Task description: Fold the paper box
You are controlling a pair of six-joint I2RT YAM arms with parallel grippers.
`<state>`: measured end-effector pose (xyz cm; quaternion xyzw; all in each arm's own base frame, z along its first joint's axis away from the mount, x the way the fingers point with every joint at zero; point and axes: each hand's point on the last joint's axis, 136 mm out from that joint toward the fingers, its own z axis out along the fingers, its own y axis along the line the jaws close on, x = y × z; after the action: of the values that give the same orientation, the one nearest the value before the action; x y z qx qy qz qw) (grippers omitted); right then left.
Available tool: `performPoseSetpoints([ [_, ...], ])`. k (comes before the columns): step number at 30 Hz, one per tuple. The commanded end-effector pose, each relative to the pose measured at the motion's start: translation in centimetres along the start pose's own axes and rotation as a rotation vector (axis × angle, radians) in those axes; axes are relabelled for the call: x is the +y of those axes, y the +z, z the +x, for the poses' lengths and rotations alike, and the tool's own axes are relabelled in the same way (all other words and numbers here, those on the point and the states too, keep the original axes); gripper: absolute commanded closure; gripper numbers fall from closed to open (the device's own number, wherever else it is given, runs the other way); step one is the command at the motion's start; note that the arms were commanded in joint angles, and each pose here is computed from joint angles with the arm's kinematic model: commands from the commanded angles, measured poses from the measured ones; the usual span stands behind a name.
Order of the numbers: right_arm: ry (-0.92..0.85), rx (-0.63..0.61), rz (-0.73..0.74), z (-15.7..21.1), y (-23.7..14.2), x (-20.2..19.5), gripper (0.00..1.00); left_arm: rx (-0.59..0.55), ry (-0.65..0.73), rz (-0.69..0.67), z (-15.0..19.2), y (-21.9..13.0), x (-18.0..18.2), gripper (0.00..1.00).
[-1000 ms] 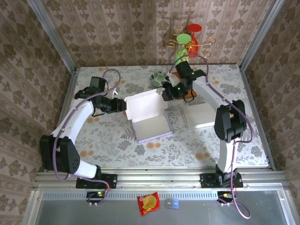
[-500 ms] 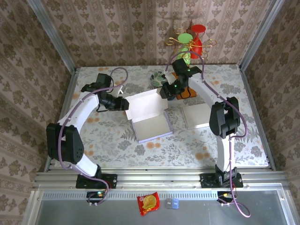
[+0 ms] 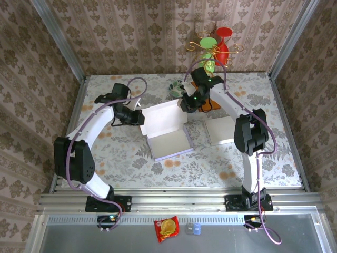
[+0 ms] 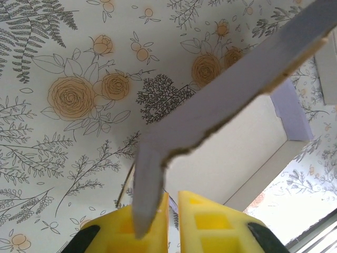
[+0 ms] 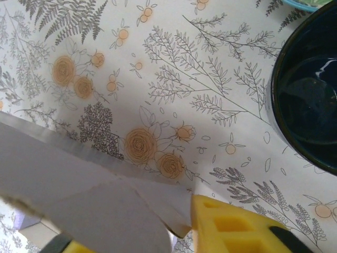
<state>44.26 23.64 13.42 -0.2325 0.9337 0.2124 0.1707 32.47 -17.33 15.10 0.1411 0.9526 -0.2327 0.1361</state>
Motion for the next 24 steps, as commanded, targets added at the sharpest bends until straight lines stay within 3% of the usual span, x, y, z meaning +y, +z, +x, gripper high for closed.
performPoseSetpoints([
  [1, -0.001, -0.019, 0.044, 0.1, -1.0, 0.1, 0.82, -0.012, 0.018, -0.033, -0.5, -0.5, 0.1, 0.87],
  [4, -0.008, -0.024, 0.066, 0.3, -1.2, 0.1, 0.91, -0.022, 0.021, -0.049, -0.5, -1.2, 0.1, 0.86],
  [9, -0.040, -0.049, 0.105, 0.8, -1.9, 0.6, 1.00, -0.074, 0.005, -0.102, -0.6, -3.3, 1.0, 0.71],
  [15, -0.057, -0.084, 0.115, 1.4, -3.1, 1.3, 1.00, -0.137, -0.059, -0.097, -1.0, -5.5, 3.1, 0.59],
  [24, -0.059, -0.077, 0.066, 3.2, -3.2, 2.3, 1.00, -0.089, 0.120, 0.031, -1.7, -4.0, 0.8, 0.53],
])
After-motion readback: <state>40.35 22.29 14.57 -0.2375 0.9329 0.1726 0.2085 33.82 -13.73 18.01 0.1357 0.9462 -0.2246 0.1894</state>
